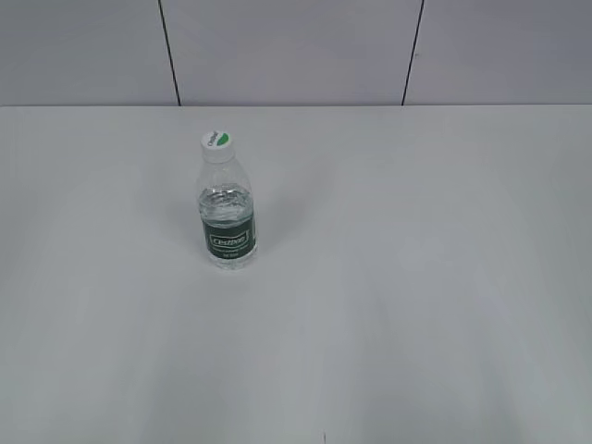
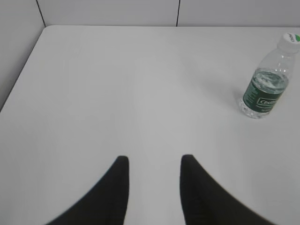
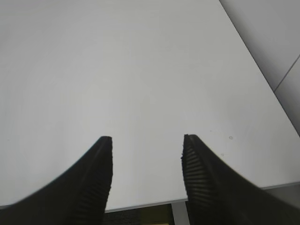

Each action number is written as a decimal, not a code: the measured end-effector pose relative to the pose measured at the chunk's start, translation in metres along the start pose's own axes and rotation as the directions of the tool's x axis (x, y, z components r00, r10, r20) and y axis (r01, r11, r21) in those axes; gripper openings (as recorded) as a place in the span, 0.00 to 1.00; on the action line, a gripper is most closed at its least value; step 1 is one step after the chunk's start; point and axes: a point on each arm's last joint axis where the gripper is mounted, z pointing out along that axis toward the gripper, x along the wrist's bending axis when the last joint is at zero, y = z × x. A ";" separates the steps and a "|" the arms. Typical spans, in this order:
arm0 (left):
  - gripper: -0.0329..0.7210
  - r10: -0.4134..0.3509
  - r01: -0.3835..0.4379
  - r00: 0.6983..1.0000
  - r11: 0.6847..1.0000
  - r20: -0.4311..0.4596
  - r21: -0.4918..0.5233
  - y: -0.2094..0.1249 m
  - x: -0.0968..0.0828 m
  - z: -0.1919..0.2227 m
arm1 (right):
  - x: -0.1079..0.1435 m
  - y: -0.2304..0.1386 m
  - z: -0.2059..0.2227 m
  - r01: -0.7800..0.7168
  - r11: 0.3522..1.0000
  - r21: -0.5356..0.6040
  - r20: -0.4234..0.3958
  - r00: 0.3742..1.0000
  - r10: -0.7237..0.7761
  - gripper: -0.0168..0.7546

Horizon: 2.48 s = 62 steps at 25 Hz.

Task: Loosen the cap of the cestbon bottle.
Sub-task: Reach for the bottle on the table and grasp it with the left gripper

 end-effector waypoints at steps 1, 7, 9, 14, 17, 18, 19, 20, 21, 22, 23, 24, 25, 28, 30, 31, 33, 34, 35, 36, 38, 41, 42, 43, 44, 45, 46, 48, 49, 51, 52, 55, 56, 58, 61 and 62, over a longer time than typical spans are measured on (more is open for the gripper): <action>0.36 0.000 0.000 1.000 1.000 0.000 0.000 0.000 0.000 0.000 | 0.000 0.000 0.000 0.000 1.000 0.000 0.000 1.000 0.000 0.51; 0.36 0.000 0.000 1.000 1.000 0.000 0.000 0.000 0.000 0.000 | 0.000 0.000 0.000 0.000 1.000 0.000 0.000 1.000 0.000 0.51; 0.36 0.000 0.000 1.000 1.000 0.000 0.000 0.000 0.000 0.000 | 0.000 0.000 0.000 0.000 1.000 0.000 0.000 1.000 0.000 0.51; 0.36 0.000 0.000 1.000 1.000 0.000 0.000 0.000 0.000 0.000 | 0.000 0.000 0.000 0.000 1.000 0.000 0.000 1.000 0.000 0.51; 0.36 0.000 0.000 1.000 1.000 0.000 0.000 0.000 0.000 0.000 | 0.000 0.000 0.000 0.000 1.000 0.000 0.000 1.000 0.000 0.51; 0.36 0.000 0.000 1.000 1.000 0.000 0.000 0.000 0.000 0.000 | 0.000 0.000 0.000 0.000 1.000 0.000 0.000 1.000 0.000 0.51; 0.36 0.000 0.000 1.000 1.000 0.000 0.000 0.000 0.000 0.000 | 0.000 0.000 0.000 0.000 1.000 0.000 0.000 1.000 0.000 0.51; 0.36 0.000 0.000 1.000 1.000 0.000 0.000 0.000 0.000 0.000 | 0.000 0.000 0.000 0.000 1.000 0.000 0.000 1.000 0.000 0.51; 0.36 0.000 0.000 1.000 1.000 0.000 0.000 0.000 0.000 0.000 | 0.000 0.000 0.000 0.000 1.000 0.000 0.000 1.000 0.000 0.51; 0.36 0.000 0.000 1.000 1.000 0.000 0.000 0.000 0.000 0.000 | 0.000 0.000 0.000 0.000 1.000 0.000 0.000 1.000 0.000 0.51; 0.36 0.000 0.000 1.000 1.000 0.000 0.000 0.000 0.000 0.000 | 0.000 0.000 0.000 0.000 1.000 0.000 0.000 1.000 0.000 0.51; 0.36 0.000 0.000 1.000 1.000 0.000 0.000 0.000 0.000 0.000 | 0.000 0.000 0.000 0.000 1.000 0.000 0.000 1.000 0.000 0.51; 0.36 0.000 0.000 1.000 1.000 0.000 0.000 0.000 0.000 0.000 | 0.000 0.000 0.000 0.000 1.000 0.000 0.000 1.000 0.000 0.51; 0.36 0.000 0.000 1.000 1.000 0.000 0.000 0.000 0.000 0.000 | 0.000 0.000 0.000 0.000 1.000 0.000 0.000 1.000 0.000 0.51; 0.36 -0.005 0.005 1.000 1.000 0.009 0.000 0.000 -0.001 0.000 | 0.000 0.000 0.000 0.000 1.000 0.000 0.000 1.000 0.000 0.51; 0.36 -0.007 0.007 1.000 1.000 0.012 0.000 0.000 -0.001 0.000 | 0.000 0.000 0.000 0.000 1.000 0.000 0.000 1.000 0.000 0.51; 0.36 -0.009 0.009 1.000 1.000 0.017 0.000 0.000 -0.002 0.000 | 0.000 0.000 0.000 0.000 1.000 0.000 0.000 1.000 0.000 0.51; 0.36 -0.010 0.010 1.000 1.000 0.019 0.000 0.000 -0.002 0.000 | 0.000 0.000 0.000 0.000 1.000 0.000 0.000 1.000 0.000 0.51; 0.36 -0.013 0.013 1.000 1.000 0.023 0.000 0.000 -0.002 0.000 | 0.000 0.000 0.000 0.000 1.000 0.000 0.000 1.000 0.000 0.51; 0.36 -0.015 0.015 1.000 1.000 0.027 0.000 0.000 -0.002 0.000 | 0.000 0.000 0.000 0.000 1.000 0.000 0.000 1.000 0.000 0.51; 0.36 -0.020 0.020 0.999 1.000 0.036 0.000 0.000 -0.003 0.000 | 0.000 0.000 0.000 0.000 1.000 0.000 0.000 1.000 0.000 0.51; 0.36 -0.023 0.023 0.999 1.000 0.042 0.001 0.000 -0.004 0.000 | 0.000 0.000 0.000 0.000 1.000 0.000 0.000 1.000 0.000 0.51; 0.36 -0.024 0.024 0.999 1.000 0.043 0.001 0.000 -0.004 0.000 | 0.000 0.000 0.000 0.000 1.000 0.000 0.000 1.000 0.000 0.50; 0.36 -0.024 0.024 0.999 1.000 0.043 0.001 0.000 -0.004 0.000 | 0.000 0.000 0.000 0.000 1.000 0.000 0.000 1.000 0.000 0.50; 0.36 -0.024 0.024 0.999 1.000 0.044 0.001 0.000 -0.004 0.000 | 0.000 0.000 0.000 0.000 1.000 0.000 0.000 1.000 0.000 0.50; 0.36 -0.025 0.025 0.999 1.000 0.045 0.001 0.000 -0.004 0.000 | 0.000 0.000 0.000 0.000 1.000 0.000 0.000 1.000 0.000 0.50; 0.36 -0.025 0.025 0.999 1.000 0.046 0.001 0.000 -0.004 0.000 | 0.000 0.000 0.000 0.000 1.000 0.000 0.000 1.000 0.000 0.50; 0.39 -0.020 0.020 0.999 1.000 0.048 0.001 0.000 -0.004 0.000 | 0.000 0.000 0.000 0.000 1.000 0.000 0.000 1.000 0.000 0.50; 0.42 -0.012 0.012 0.999 1.000 0.052 -0.001 0.000 -0.005 0.000 | 0.000 0.000 0.000 0.000 1.000 0.000 0.000 1.000 0.000 0.50; 0.54 0.005 -0.004 0.998 1.000 0.059 -0.012 0.001 -0.005 -0.001 | 0.000 0.000 0.000 0.000 1.000 0.000 0.000 1.000 0.000 0.50; 0.63 0.009 -0.008 0.998 1.000 0.059 -0.018 0.003 -0.005 -0.001 | 0.000 0.000 0.000 0.000 1.000 0.000 0.000 1.000 0.000 0.50; 0.83 0.020 -0.020 0.999 1.000 0.048 -0.013 0.012 -0.005 0.002 | 0.000 0.000 0.000 0.000 1.000 0.000 0.000 1.000 0.000 0.50; 0.85 0.027 -0.027 0.999 1.000 0.035 -0.008 0.016 -0.004 0.004 | 0.000 0.000 0.000 0.000 1.000 0.000 0.000 1.000 0.000 0.50; 0.87 0.048 -0.048 0.999 0.999 0.001 0.003 0.025 -0.001 0.011 | 0.000 0.000 0.000 0.000 1.000 0.000 0.000 1.000 0.000 0.50; 0.88 0.083 -0.084 0.996 0.996 -0.045 -0.016 0.041 0.003 0.026 | 0.000 0.000 0.000 0.000 1.000 0.000 0.000 1.000 0.000 0.50; 0.88 0.094 -0.095 0.994 0.995 -0.055 -0.024 0.047 0.004 0.032 | 0.000 0.000 0.000 0.000 1.000 0.000 0.000 1.000 0.000 0.50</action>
